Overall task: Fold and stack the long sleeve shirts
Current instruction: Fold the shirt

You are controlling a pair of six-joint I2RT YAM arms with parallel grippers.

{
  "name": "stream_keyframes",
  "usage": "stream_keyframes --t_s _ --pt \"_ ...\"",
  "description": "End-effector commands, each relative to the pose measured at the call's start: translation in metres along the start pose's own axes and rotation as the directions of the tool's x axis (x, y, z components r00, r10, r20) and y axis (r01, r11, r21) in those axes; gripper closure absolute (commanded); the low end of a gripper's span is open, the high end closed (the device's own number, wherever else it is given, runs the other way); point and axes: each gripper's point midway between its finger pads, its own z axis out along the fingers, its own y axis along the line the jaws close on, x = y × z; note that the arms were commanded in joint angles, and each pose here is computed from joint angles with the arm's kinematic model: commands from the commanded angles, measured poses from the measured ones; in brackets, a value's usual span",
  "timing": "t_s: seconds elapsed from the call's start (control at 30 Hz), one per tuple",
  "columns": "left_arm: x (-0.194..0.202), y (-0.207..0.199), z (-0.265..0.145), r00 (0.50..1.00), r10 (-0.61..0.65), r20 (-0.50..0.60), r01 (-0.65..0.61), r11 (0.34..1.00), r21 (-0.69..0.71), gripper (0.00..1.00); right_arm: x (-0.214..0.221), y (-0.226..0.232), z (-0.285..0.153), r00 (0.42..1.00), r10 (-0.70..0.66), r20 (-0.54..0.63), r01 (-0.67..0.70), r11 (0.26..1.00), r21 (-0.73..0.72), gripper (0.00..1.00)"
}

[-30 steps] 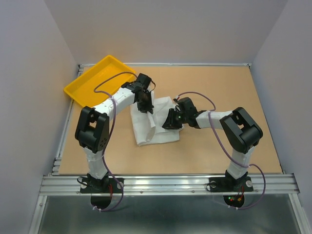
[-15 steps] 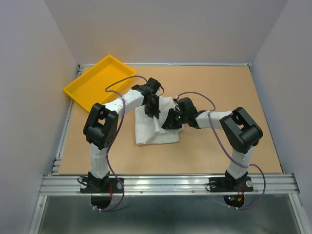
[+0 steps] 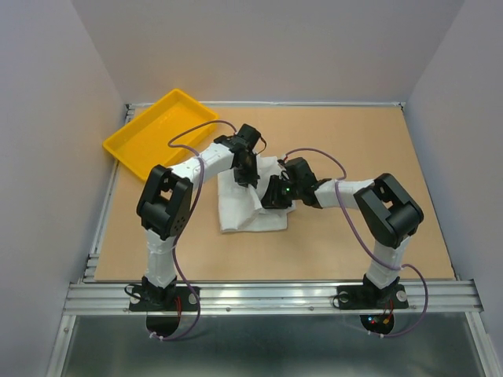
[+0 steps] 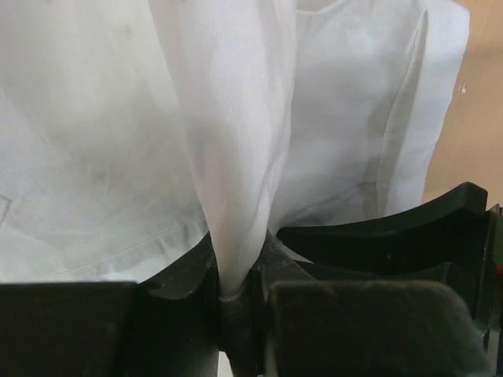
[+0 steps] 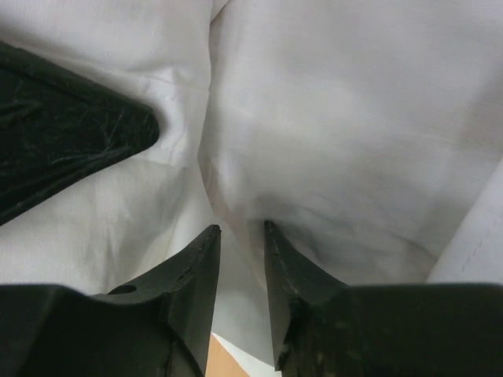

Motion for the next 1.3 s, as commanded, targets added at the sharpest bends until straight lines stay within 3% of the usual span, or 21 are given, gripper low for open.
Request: stream_keyframes --t_s 0.0,0.2,0.27,0.33,0.43,0.47,0.57,0.63,0.83,1.03,1.27 --pt "-0.025 -0.006 -0.003 0.997 -0.030 0.072 0.030 1.000 0.007 0.91 0.017 -0.013 -0.005 1.000 -0.013 -0.020 0.014 0.998 0.063 0.63" --pt "-0.025 -0.012 -0.010 0.996 -0.021 0.084 0.017 0.999 0.051 0.64 -0.011 0.004 -0.029 0.994 -0.051 0.095 0.043 0.996 0.075 0.42" --pt "-0.026 -0.014 -0.015 0.996 -0.013 0.091 0.007 0.998 0.062 0.63 -0.020 0.006 -0.039 0.989 -0.067 0.133 0.054 0.994 0.098 0.41" --pt "-0.027 -0.017 -0.025 0.995 0.002 0.105 -0.010 0.997 0.082 0.56 -0.035 0.007 -0.056 0.974 -0.092 0.205 0.063 0.988 0.141 0.39" --pt "-0.028 -0.020 -0.038 0.991 0.016 0.132 -0.031 0.994 0.107 0.35 -0.049 -0.001 -0.081 0.951 -0.121 0.284 0.058 0.974 0.219 0.37" --pt "-0.029 -0.021 -0.041 0.990 0.020 0.139 -0.035 0.993 0.112 0.35 -0.053 -0.003 -0.087 0.943 -0.124 0.308 0.050 0.970 0.239 0.37" --pt "-0.027 -0.029 -0.058 0.987 0.040 0.153 -0.065 0.984 0.163 0.16 -0.065 -0.008 -0.107 0.923 -0.124 0.365 0.027 0.965 0.260 0.37" --pt "-0.022 -0.035 -0.063 0.987 0.057 0.153 -0.088 0.975 0.205 0.11 -0.072 -0.001 -0.113 0.918 -0.129 0.375 0.038 0.970 0.241 0.37" --pt "-0.029 -0.032 -0.099 0.958 0.068 0.278 -0.136 0.963 0.233 0.11 -0.068 0.032 -0.101 0.952 -0.074 0.296 0.046 0.994 0.100 0.37" --pt "-0.026 -0.001 -0.100 0.949 0.032 0.315 -0.101 0.973 0.206 0.13 -0.085 0.058 -0.084 0.964 -0.056 0.260 0.054 0.998 0.014 0.34" --pt "-0.025 0.050 -0.108 0.931 -0.055 0.361 -0.011 0.984 0.178 0.14 -0.115 0.057 -0.048 0.963 -0.019 0.270 0.007 0.999 0.044 0.32"
